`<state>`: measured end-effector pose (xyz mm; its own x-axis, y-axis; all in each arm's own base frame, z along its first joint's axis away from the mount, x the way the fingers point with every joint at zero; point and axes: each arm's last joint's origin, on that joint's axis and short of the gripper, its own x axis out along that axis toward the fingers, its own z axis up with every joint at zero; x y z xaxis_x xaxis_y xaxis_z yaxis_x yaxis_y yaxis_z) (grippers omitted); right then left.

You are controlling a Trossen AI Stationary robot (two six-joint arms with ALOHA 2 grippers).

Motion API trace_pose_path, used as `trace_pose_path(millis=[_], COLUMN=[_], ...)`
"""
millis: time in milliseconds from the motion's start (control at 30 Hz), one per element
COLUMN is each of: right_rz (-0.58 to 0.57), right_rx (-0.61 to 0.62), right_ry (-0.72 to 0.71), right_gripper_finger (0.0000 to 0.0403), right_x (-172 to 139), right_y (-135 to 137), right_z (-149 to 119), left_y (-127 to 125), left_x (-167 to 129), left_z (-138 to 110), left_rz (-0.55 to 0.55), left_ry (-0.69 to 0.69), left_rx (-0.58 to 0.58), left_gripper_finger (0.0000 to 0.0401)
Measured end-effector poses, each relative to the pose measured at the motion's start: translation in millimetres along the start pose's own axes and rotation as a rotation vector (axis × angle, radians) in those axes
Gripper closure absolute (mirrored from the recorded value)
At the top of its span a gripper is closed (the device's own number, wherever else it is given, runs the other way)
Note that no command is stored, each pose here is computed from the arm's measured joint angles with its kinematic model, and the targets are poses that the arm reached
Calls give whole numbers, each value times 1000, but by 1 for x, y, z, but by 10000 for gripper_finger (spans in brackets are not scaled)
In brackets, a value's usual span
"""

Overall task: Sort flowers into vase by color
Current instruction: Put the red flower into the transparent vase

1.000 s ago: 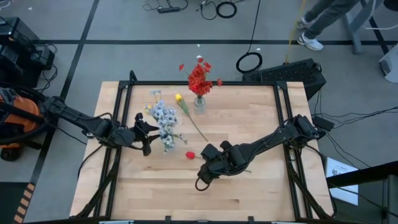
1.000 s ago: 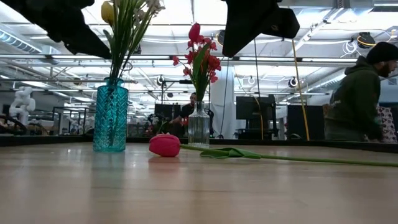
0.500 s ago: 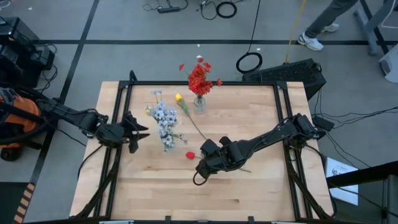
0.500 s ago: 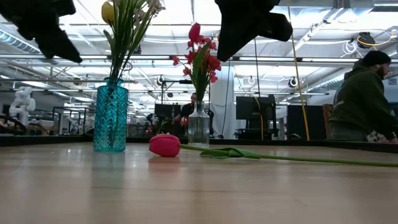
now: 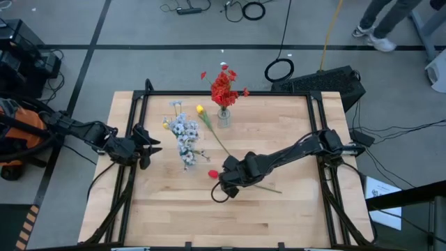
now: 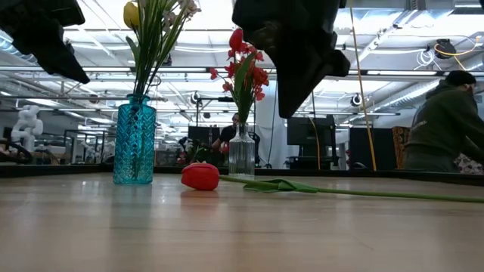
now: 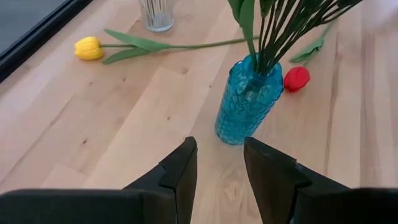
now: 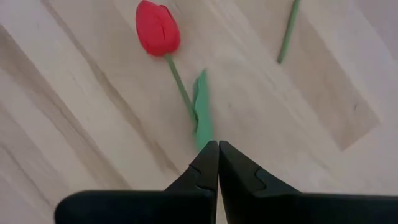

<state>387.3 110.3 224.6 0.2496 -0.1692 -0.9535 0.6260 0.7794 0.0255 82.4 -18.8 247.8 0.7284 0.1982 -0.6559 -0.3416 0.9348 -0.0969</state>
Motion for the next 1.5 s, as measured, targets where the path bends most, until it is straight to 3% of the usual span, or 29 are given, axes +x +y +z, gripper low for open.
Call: trace_pose_path(millis=[400,567,767,1033,1233,1500], right_rz=[-160,-198,0,227,318,324], right_rx=[-267,-321,-261,-77,-127,-247], right_ry=[0,26,5,-200,-302,-343], right_gripper_finger=[398,398,398,398,377,297], right_x=[2,19,25,15,14,14], right_y=[-16,-35,-70,-112,-100,-60], right_z=[1,-16,-47,-73,-64,-33], left_y=[0,0,0,1,1,1], left_x=[0,0,0,0,0,0], left_z=[0,1,1,2,2,2], left_rz=[20,21,21,62,66,67], left_ry=[-15,-15,-19,-52,-56,-55], left_rx=[-2,-7,-11,-39,-41,-75], left_gripper_finger=[262,262,262,262,262,262])
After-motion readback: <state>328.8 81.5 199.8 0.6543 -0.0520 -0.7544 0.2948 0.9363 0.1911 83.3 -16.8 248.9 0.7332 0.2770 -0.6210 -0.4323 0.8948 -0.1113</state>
